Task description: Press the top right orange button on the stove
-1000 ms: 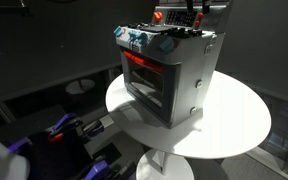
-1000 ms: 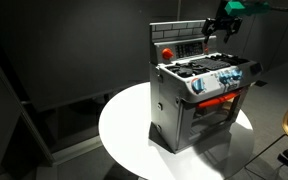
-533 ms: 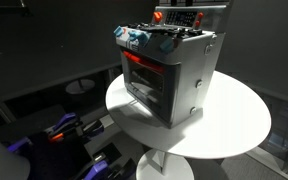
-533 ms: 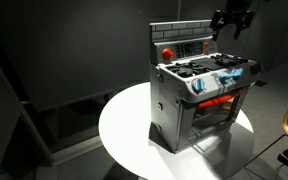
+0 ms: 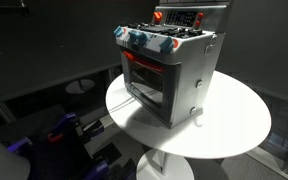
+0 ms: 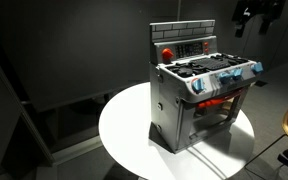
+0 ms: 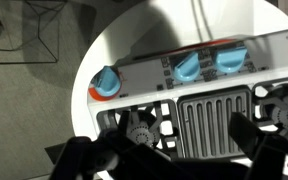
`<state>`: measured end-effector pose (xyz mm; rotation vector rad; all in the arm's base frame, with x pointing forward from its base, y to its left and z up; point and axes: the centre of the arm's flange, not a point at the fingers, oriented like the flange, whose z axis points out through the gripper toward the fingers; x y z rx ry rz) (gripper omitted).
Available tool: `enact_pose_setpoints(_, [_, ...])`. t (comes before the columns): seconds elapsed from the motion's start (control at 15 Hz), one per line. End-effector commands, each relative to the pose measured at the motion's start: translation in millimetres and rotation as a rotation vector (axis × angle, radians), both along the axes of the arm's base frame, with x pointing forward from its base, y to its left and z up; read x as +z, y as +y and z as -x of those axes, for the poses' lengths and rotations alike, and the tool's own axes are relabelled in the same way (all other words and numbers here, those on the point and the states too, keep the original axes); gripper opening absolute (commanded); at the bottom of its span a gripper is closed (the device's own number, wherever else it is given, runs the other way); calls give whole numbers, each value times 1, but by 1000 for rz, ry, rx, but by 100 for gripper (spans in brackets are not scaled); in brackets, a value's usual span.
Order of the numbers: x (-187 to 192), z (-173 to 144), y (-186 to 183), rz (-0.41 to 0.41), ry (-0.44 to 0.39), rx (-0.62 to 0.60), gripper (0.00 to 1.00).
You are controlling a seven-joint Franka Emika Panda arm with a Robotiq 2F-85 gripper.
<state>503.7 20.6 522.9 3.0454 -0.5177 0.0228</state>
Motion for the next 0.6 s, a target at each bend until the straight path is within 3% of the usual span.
enact_pose_setpoints(0.0, [13,36,3,-26,46,53,100])
enact_pose_setpoints(0.4, [17,53,4,-14,76,97,100])
enact_pose_setpoints(0.53, [14,43,5,-5,71,77,100])
